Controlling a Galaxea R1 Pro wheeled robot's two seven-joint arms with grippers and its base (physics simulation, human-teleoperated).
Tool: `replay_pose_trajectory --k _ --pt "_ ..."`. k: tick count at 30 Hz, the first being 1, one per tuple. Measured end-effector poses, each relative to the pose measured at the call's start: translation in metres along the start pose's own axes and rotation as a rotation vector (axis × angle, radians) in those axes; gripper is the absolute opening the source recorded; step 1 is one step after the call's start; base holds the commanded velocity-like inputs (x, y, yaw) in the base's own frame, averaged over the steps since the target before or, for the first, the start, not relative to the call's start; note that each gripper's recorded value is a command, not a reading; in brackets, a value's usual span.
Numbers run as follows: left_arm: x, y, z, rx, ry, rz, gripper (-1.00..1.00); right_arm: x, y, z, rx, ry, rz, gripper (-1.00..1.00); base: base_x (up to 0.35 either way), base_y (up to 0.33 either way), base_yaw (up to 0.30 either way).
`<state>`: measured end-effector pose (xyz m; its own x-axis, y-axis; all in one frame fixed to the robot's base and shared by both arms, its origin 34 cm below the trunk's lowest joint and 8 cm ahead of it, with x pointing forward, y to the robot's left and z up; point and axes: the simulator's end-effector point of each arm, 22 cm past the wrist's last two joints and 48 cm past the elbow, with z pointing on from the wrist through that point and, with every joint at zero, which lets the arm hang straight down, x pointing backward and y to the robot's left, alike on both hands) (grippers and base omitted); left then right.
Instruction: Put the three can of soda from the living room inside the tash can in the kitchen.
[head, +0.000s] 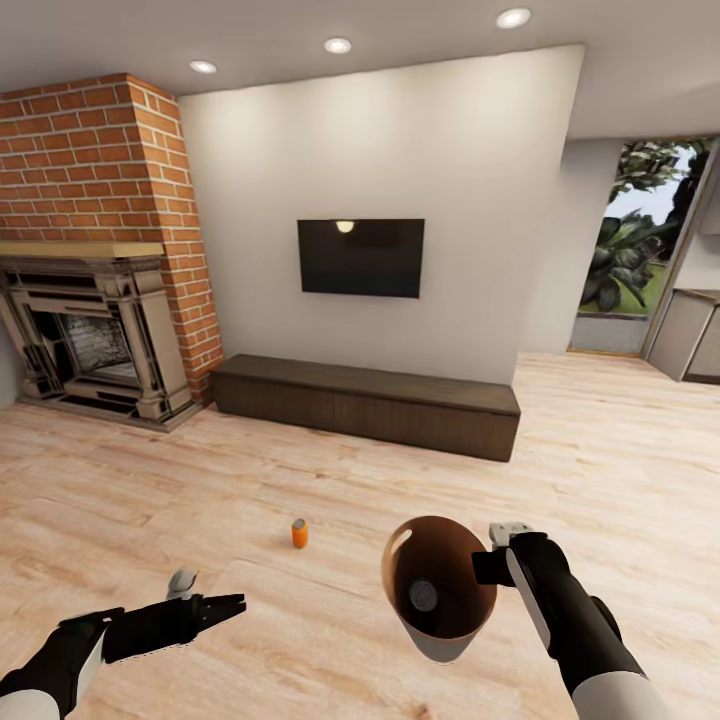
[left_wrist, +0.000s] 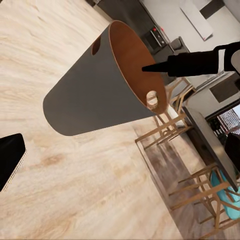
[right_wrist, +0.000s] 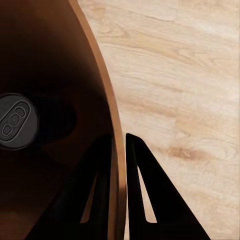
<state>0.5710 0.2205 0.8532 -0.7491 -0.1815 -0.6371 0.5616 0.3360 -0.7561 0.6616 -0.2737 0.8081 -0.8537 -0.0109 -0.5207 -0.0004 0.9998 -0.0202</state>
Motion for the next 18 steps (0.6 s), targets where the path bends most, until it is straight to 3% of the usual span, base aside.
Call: replay_pose_trajectory --k 18 --pt "0.0000 0.0000 0.0000 0.000 0.000 0.000 1.00 0.0000 -0.0001 0.0000 0.001 0.000 0.000 -1.00 0.344 0.000 0.000"
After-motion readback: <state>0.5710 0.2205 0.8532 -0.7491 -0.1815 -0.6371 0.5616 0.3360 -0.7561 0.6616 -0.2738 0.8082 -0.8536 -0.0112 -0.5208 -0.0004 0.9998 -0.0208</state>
